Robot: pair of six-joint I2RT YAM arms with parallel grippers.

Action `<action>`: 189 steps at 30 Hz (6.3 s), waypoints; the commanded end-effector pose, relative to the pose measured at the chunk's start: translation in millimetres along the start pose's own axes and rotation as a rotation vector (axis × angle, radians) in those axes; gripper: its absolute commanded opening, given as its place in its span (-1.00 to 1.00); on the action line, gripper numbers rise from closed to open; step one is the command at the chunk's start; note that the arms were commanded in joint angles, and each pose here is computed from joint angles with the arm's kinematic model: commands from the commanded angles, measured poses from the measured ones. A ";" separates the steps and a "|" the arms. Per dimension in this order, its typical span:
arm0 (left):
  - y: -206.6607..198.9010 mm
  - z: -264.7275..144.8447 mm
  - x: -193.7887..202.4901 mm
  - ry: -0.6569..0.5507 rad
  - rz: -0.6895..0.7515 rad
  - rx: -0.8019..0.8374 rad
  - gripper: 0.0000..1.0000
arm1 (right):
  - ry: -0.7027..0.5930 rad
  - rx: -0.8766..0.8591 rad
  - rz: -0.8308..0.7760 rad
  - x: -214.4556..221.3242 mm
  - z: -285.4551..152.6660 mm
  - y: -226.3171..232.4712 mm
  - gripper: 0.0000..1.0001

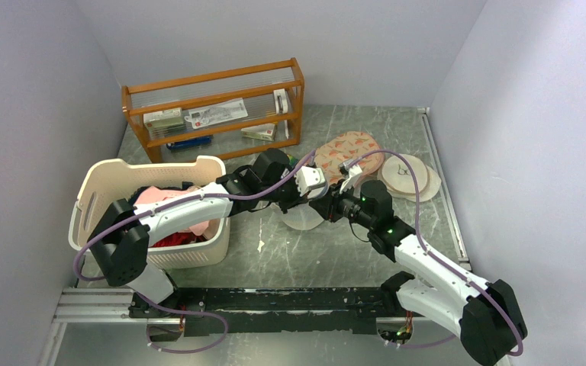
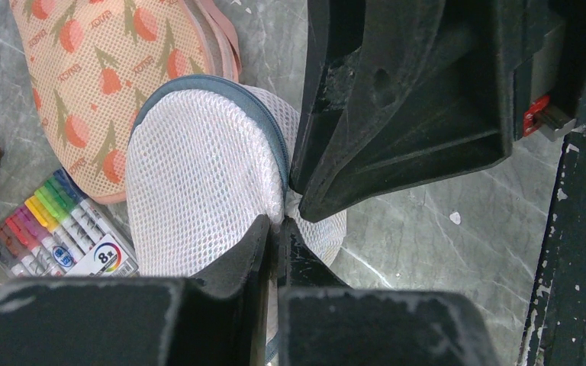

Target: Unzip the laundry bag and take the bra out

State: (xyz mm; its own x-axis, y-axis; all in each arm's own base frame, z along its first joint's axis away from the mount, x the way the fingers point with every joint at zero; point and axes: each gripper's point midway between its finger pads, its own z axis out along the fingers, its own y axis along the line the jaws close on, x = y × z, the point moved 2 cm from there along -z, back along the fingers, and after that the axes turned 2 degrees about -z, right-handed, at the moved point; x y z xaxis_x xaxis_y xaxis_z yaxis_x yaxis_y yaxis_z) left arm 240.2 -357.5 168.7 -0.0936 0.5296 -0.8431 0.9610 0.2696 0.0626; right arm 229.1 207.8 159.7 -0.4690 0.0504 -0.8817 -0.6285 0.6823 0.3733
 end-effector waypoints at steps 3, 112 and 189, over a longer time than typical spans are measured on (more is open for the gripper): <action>-0.8 -3.6 -20.7 -0.054 0.005 0.027 -0.86 | -0.034 -0.026 -0.007 -7.2 3.2 3.3 -0.68; -15.0 -1.4 -25.1 -0.061 0.070 0.000 -0.38 | 0.010 -0.100 0.044 3.0 -30.9 3.7 -1.00; -25.6 -2.7 -29.8 -0.067 0.133 -0.028 -0.16 | -0.021 -0.213 0.134 2.9 -41.3 2.6 -1.00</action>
State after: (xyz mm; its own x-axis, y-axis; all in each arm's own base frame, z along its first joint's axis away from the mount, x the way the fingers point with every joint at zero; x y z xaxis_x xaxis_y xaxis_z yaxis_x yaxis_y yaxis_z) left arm 216.3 -375.3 192.5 0.0442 0.5117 -0.8580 0.9597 0.2168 0.1787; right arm 203.1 175.4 167.7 -0.5598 0.1514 -0.8147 -0.6529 0.5248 0.5462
